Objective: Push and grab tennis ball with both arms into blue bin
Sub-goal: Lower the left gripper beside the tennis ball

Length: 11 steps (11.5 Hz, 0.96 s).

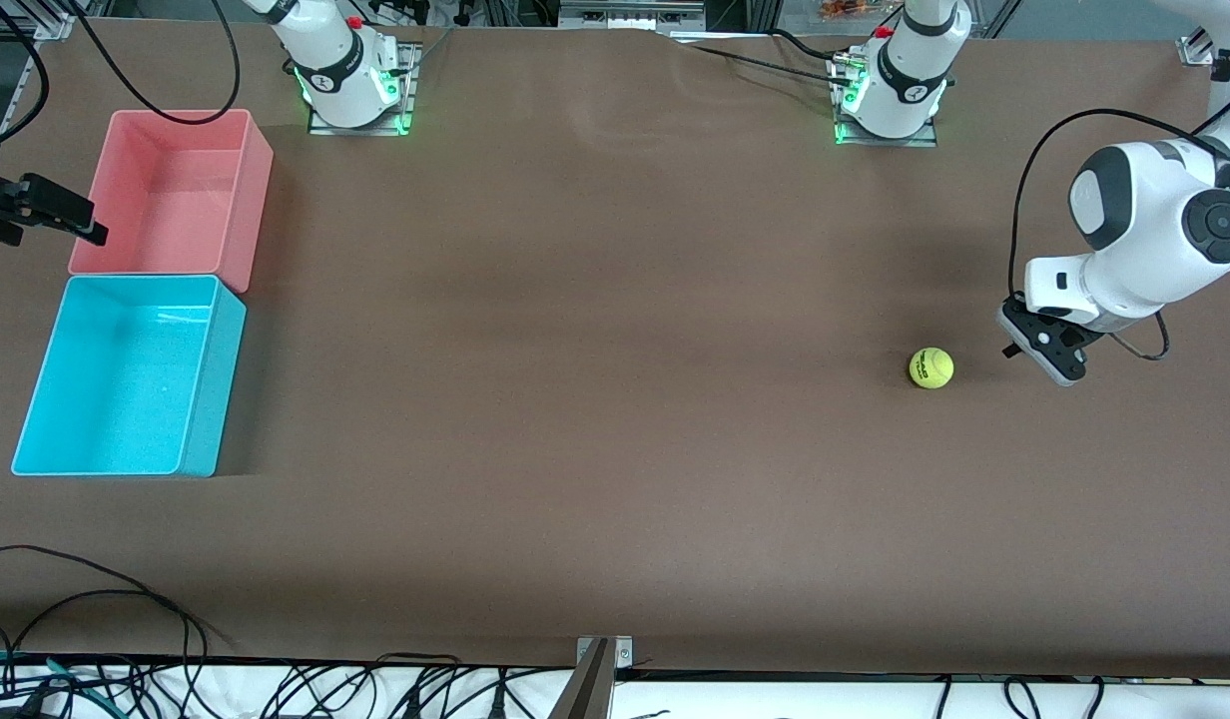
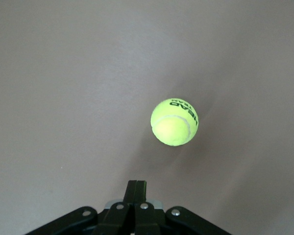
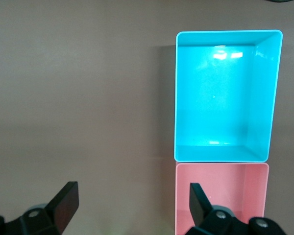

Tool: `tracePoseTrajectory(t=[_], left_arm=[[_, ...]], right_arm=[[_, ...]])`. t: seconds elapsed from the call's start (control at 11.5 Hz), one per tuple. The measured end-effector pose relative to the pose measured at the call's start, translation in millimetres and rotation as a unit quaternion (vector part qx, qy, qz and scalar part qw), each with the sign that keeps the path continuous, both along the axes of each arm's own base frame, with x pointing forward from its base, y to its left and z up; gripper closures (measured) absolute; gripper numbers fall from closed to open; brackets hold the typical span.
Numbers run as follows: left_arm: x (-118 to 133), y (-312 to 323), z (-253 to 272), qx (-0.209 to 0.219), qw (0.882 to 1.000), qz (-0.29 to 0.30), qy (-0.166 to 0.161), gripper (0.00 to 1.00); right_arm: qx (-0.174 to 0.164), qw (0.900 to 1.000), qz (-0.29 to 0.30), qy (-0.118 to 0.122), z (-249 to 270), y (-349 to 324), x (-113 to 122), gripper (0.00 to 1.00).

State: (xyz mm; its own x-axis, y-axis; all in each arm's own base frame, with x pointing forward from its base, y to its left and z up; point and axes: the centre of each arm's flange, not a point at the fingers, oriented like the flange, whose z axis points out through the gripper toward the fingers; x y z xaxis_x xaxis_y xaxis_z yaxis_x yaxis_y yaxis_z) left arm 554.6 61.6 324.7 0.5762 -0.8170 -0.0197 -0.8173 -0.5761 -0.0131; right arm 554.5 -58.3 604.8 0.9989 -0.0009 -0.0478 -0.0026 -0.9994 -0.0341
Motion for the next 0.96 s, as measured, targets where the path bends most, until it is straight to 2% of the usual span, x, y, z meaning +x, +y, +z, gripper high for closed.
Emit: tracePoseTrajectory(t=[0.26, 0.52, 0.7, 0.96], left_arm=[[0.7, 1.3, -11.2, 0.031, 0.995, -0.091, 0.013, 0.99], [0.1, 0.4, -32.9, 0.032, 0.984, -0.175, 0.023, 0.99], [-1.9, 0.2, -50.5, 0.029, 0.979, -0.201, 0.027, 0.99], [-2.4, 1.1, -63.0, 0.007, 0.979, -0.2, 0.026, 0.99]], right_arm=[[0.0, 1.0, 0.001, 0.0, 0.0, 0.7, 0.1, 0.0], [0.0, 1.0, 0.001, 0.0, 0.0, 0.8, 0.1, 0.0], [0.0, 1.0, 0.001, 0.0, 0.0, 0.8, 0.1, 0.0], [0.0, 1.0, 0.001, 0.0, -0.1, 0.9, 0.1, 0.0]])
